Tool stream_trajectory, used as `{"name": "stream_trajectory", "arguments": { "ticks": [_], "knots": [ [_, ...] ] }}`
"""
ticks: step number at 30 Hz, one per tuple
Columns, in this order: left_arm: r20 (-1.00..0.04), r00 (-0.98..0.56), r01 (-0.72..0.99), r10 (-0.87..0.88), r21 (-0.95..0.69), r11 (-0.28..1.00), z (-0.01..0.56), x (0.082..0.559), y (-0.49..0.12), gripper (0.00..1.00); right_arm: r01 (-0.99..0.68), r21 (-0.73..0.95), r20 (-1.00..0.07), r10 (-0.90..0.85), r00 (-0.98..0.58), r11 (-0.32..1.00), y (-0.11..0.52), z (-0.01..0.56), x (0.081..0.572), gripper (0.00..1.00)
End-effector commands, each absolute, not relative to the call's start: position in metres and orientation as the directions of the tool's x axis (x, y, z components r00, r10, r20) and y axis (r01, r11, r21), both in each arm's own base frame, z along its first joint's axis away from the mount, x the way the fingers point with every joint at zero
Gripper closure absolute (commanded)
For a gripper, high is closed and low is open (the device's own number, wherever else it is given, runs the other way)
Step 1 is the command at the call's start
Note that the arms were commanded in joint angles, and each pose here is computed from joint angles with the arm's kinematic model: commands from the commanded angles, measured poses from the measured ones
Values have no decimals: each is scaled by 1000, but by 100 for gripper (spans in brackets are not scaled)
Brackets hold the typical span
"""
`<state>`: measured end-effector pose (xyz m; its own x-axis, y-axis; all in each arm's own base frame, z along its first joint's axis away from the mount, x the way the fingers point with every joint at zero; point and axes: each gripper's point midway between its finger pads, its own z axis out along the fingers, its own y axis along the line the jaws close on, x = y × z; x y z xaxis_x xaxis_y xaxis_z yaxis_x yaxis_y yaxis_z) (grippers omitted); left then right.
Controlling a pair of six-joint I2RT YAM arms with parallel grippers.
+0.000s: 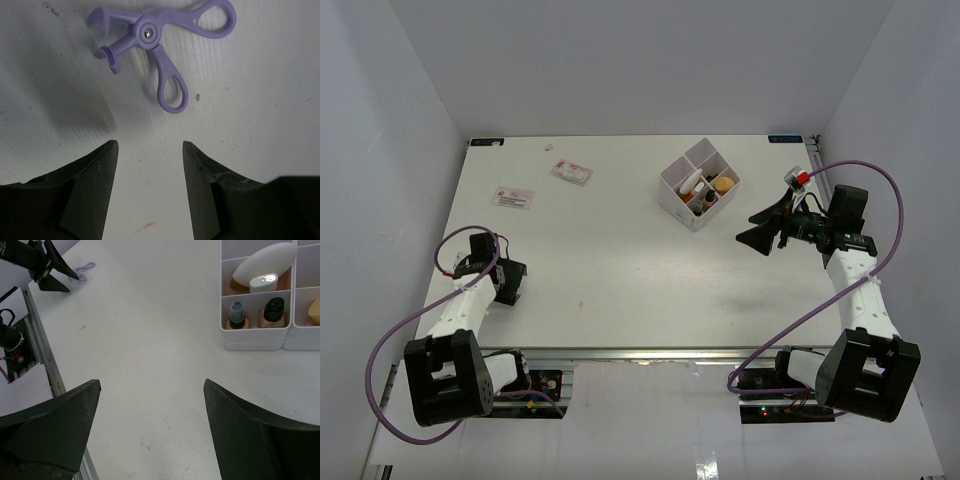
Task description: Organize the makeup
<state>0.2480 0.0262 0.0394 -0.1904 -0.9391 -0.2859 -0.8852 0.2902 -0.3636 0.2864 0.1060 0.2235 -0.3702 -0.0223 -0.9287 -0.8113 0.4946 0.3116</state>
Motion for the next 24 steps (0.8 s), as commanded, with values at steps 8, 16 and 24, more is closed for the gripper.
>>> {"name": "stream_trajectory", "arguments": {
  "ticks": [8, 16, 24],
  "knots": [
    [-330, -66, -901, -942, -386, 199, 24, 256, 45, 40, -832, 302, -937, -15, -349, 465, 109, 229, 281, 10],
    [-333, 5, -911, -943, -390, 133, 14, 260, 54, 44, -836, 305, -937, -13, -349, 456, 110, 230, 279, 10],
    [-329, 52, -903, -943, -420, 96, 12, 262, 56, 64, -836, 307, -937, -12, -350, 455, 110, 230, 279, 10]
  ]
}}
